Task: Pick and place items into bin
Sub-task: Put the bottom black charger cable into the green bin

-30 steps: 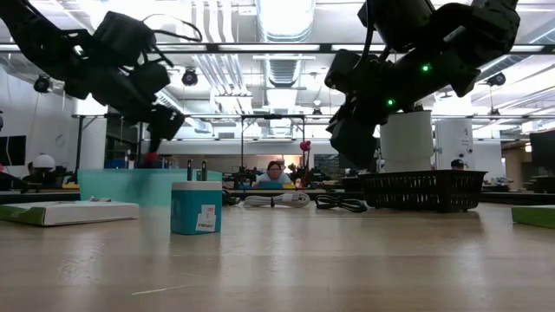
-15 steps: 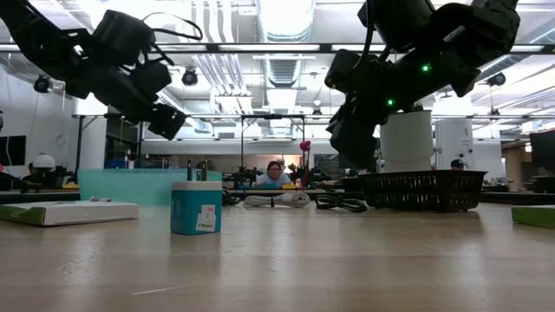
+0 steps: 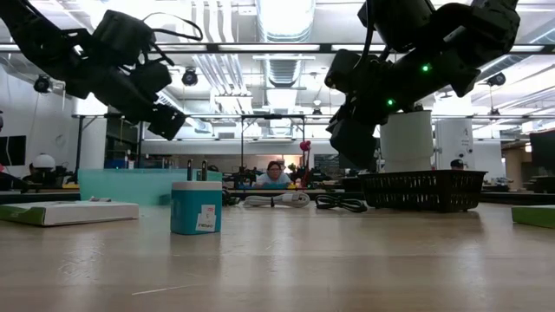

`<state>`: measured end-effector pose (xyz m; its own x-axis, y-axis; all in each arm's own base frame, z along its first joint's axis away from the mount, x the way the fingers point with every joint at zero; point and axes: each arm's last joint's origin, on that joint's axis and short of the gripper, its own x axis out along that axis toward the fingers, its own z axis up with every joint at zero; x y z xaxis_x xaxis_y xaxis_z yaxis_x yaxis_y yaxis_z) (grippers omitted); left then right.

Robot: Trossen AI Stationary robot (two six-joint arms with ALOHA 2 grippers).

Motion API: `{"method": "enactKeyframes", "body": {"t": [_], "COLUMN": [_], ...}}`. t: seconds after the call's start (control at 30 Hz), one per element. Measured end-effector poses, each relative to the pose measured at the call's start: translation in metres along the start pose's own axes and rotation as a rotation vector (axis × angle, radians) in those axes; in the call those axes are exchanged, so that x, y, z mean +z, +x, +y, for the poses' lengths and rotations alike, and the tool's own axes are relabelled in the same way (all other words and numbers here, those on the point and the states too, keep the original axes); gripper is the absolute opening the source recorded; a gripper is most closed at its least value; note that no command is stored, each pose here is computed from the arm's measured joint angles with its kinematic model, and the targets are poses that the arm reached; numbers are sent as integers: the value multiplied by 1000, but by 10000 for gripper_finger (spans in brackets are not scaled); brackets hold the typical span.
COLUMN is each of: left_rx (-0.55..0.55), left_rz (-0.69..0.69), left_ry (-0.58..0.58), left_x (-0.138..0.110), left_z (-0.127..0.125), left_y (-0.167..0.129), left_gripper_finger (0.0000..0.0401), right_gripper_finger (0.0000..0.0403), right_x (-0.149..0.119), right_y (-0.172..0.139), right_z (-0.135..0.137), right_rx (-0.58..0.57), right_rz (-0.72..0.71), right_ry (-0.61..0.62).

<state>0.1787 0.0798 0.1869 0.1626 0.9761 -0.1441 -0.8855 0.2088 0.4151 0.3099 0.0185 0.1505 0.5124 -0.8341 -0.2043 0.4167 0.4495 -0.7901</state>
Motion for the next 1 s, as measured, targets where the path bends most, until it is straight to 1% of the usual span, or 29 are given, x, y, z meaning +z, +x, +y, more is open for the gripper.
{"method": "enactKeyframes", "body": {"t": [0.07, 0.13, 0.47, 0.57, 0.73, 0.83, 0.9, 1.0], "left_rx": [-4, -36, -442, -529, -609, -649, -636, -579], "left_rz": [-1, -5, -116, -136, -151, -177, -195, -219], "left_ry": [-6, -8, 3, 6, 12, 50, 37, -18], "left_x": [0, 0, 7, 8, 8, 9, 11, 16], "left_z": [0, -1, -12, -14, -16, -17, -16, -14], "left_y": [0, 0, -3, -4, -5, -6, -6, -6], "left_gripper_finger": [158, 158, 158, 158, 158, 158, 158, 158], "right_gripper_finger": [61, 61, 61, 61, 61, 61, 61, 61], "right_x": [0, 0, 0, 0, 0, 0, 0, 0], "right_y": [0, 0, 0, 0, 0, 0, 0, 0], "right_z": [0, 0, 0, 0, 0, 0, 0, 0], "right_rx": [0, 0, 0, 0, 0, 0, 0, 0], "right_rz": [0, 0, 0, 0, 0, 0, 0, 0], "right_ry": [0, 0, 0, -1, -1, -1, 0, -1]}}
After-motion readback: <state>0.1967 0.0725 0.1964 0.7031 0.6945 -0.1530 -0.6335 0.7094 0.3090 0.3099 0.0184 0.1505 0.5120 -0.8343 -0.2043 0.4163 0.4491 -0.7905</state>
